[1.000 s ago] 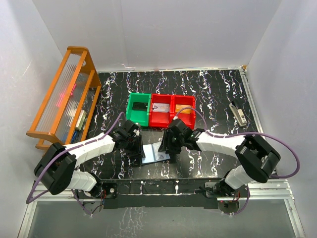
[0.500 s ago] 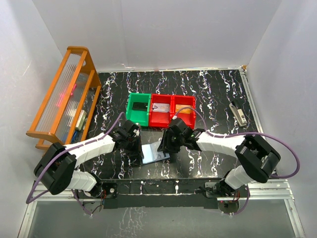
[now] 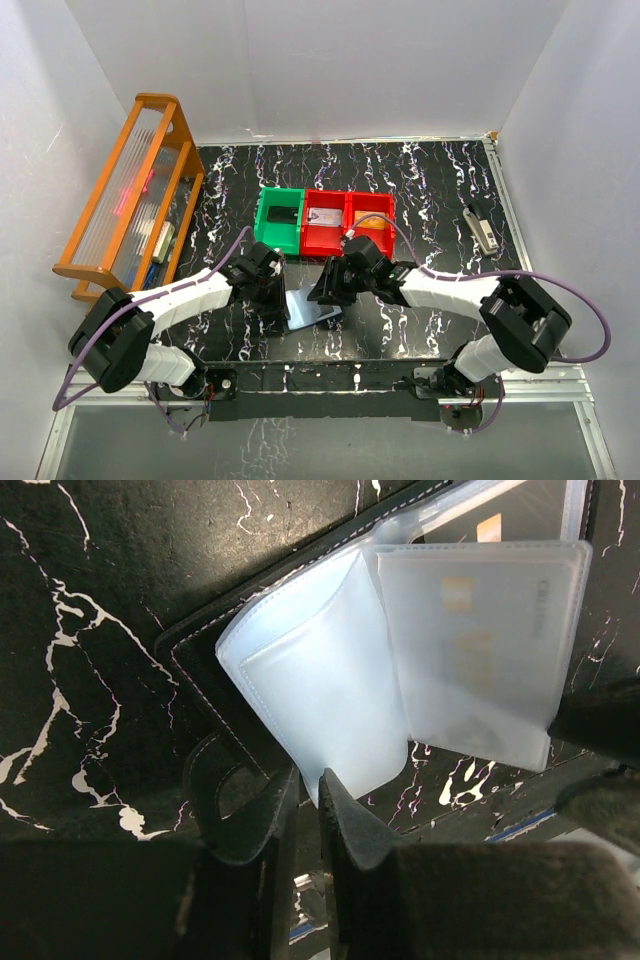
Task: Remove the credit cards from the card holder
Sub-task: Remove the credit card from the card holder.
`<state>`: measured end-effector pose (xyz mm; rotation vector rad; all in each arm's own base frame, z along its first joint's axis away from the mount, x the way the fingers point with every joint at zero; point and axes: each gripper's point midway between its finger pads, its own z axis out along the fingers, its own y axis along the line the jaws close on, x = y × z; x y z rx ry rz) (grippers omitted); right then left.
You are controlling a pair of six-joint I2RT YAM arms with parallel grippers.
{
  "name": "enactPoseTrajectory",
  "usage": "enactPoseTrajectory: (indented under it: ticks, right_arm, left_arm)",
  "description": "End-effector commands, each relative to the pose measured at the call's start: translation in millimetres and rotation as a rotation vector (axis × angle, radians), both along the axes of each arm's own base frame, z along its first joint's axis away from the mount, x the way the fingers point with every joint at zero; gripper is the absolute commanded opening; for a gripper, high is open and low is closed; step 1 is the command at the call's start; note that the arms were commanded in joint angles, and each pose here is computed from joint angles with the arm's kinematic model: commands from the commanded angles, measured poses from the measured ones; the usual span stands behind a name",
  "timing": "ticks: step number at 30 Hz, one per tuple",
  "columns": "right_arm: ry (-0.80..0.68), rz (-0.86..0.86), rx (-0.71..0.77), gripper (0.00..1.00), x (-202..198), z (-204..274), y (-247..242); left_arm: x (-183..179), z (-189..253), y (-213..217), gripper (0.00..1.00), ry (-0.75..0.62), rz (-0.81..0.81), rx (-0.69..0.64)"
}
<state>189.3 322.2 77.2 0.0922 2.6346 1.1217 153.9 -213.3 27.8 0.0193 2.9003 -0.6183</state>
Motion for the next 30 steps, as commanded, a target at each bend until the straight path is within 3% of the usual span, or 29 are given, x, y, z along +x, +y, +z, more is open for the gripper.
enactPoseTrajectory:
  ticks: [1,9,23,30]
  right_arm:
    - [-0.034,0.023,0.170,0.35,2,30,21]
    - [-0.014,0.057,0.204,0.35,3,29,34]
    - [0.000,0.132,0.261,0.42,2,38,52]
    - [-0.027,0.081,0.064,0.38,20,11,35]
  left_arm:
    - [-1,5,-4,0.12,-0.005,-0.019,-0.015]
    - [2,10,4,0.14,-0.033,0.006,0.015]
    - [11,38,27,0.26,-0.140,0.123,0.062]
    - [16,51,8,0.34,-0.164,0.086,-0.039]
